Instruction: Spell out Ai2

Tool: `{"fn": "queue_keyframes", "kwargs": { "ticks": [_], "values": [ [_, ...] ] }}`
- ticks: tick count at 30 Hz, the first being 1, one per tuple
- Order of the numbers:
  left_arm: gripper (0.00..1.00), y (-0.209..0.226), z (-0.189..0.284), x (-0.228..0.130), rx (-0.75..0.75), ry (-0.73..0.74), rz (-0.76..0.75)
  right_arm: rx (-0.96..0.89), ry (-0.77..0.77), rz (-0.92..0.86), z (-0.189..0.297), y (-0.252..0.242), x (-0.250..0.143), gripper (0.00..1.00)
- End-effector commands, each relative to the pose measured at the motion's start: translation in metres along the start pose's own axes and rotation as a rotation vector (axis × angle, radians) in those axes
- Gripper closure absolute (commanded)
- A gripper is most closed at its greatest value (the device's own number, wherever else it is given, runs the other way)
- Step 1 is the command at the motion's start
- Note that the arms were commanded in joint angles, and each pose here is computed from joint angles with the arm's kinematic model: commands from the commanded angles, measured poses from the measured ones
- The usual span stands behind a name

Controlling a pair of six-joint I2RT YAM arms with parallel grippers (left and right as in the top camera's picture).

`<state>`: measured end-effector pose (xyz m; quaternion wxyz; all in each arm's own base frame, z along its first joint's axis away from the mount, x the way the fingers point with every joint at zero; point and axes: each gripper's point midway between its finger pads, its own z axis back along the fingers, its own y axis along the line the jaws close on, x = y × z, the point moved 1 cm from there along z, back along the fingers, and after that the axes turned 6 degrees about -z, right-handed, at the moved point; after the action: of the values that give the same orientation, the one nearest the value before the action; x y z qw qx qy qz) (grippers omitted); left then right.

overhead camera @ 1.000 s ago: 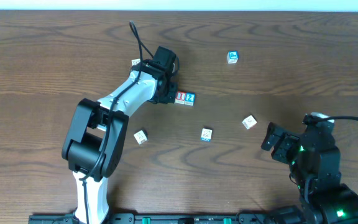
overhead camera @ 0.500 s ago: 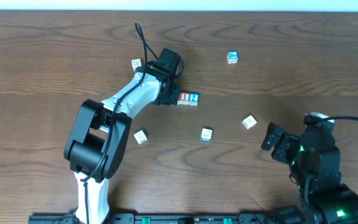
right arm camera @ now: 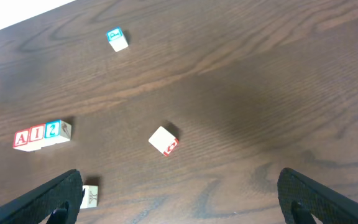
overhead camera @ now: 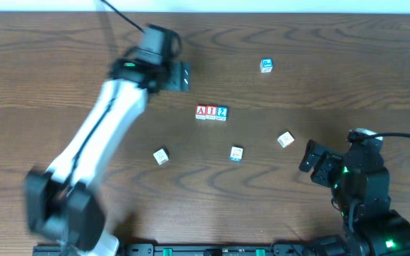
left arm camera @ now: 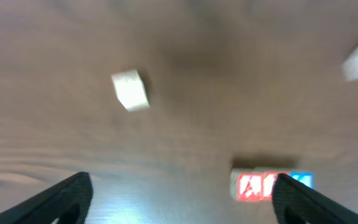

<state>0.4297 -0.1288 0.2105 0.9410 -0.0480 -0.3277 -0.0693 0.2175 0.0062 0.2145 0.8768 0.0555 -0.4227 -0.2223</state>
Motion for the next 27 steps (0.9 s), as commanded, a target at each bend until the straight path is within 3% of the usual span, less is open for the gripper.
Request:
{"fn": "queue_keyframes", "kwargs": {
  "ticks": [1,5,11,18,21,27],
  "values": [
    [0.05,0.021,0.076,0.038,0.021,-0.194,0.032,-0.014,-0.006,-0.024,0.000,-0.004,0.001,0.01],
    [0.05,0.029,0.138,0.050,0.025,-0.333,0.038,-0.014,-0.006,-0.025,0.000,-0.004,0.001,0.01],
    [0.05,0.051,0.178,0.025,0.154,-0.313,-0.027,-0.014,-0.006,-0.025,0.000,-0.004,0.001,0.01],
    [0.05,0.086,0.215,-0.037,0.347,-0.151,-0.083,-0.014,-0.006,-0.024,0.000,-0.004,0.001,0.01],
    [0.05,0.091,0.231,-0.069,0.359,-0.076,-0.096,-0.014,-0.006,-0.024,0.000,-0.004,0.001,0.01],
    [0.05,0.103,0.243,-0.124,0.347,-0.115,-0.022,-0.014,-0.006,-0.025,0.000,-0.004,0.001,0.01]
  ]
}}
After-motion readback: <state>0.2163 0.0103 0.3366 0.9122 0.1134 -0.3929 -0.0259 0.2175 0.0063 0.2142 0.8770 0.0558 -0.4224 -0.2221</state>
